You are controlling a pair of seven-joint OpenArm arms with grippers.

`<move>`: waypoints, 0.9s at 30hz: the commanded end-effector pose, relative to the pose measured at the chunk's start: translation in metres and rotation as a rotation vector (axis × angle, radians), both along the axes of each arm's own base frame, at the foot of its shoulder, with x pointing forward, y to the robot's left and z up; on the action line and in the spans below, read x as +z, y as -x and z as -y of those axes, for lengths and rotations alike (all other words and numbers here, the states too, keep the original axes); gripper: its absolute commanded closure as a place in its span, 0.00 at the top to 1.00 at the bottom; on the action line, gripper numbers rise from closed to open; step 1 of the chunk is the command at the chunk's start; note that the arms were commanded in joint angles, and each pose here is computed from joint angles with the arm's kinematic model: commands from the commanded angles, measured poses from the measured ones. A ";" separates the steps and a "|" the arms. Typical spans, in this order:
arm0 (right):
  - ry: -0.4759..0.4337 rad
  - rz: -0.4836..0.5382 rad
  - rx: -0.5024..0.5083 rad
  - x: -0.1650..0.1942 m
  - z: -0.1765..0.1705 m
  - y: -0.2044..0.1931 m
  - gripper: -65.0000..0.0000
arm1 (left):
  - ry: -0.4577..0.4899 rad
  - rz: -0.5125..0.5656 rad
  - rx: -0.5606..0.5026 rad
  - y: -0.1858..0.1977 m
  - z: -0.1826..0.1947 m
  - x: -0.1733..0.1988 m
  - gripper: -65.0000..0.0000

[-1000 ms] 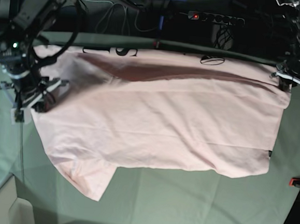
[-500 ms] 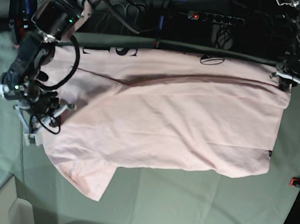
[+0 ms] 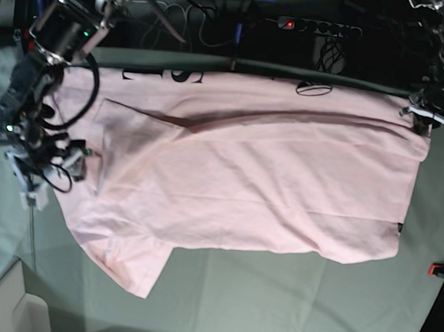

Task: Layout the t-shirt on the table in an organized manner, then fold the t-shirt properly
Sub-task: 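Lift the folded edge with both grippers and pull it taut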

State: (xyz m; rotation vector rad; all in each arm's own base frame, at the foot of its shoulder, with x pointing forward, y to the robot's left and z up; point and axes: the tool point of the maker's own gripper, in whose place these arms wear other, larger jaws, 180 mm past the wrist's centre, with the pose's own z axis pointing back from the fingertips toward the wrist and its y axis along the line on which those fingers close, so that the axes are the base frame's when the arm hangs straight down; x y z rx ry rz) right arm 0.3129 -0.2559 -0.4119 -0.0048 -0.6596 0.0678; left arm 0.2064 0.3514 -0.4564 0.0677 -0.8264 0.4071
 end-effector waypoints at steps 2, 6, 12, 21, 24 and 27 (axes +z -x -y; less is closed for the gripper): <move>0.040 0.013 -0.026 0.006 0.019 0.013 0.69 | -0.027 0.039 0.000 -0.007 -0.008 0.012 0.31; 0.100 -0.027 -0.071 0.003 0.045 0.052 0.69 | -0.027 0.041 0.000 -0.008 -0.008 0.013 0.31; 0.115 -0.066 -0.066 -0.015 0.049 0.094 0.68 | -0.026 0.046 -0.003 -0.011 -0.007 0.014 0.31; 0.107 -0.076 -0.048 -0.028 0.044 0.124 0.68 | -0.026 0.048 -0.002 -0.011 -0.007 0.014 0.30; 0.095 -0.087 -0.051 -0.033 0.042 0.127 0.68 | -0.026 0.048 -0.002 -0.011 -0.007 0.014 0.30; 0.051 -0.136 -0.063 -0.053 0.038 0.136 0.67 | -0.027 0.047 0.000 -0.011 -0.008 0.014 0.30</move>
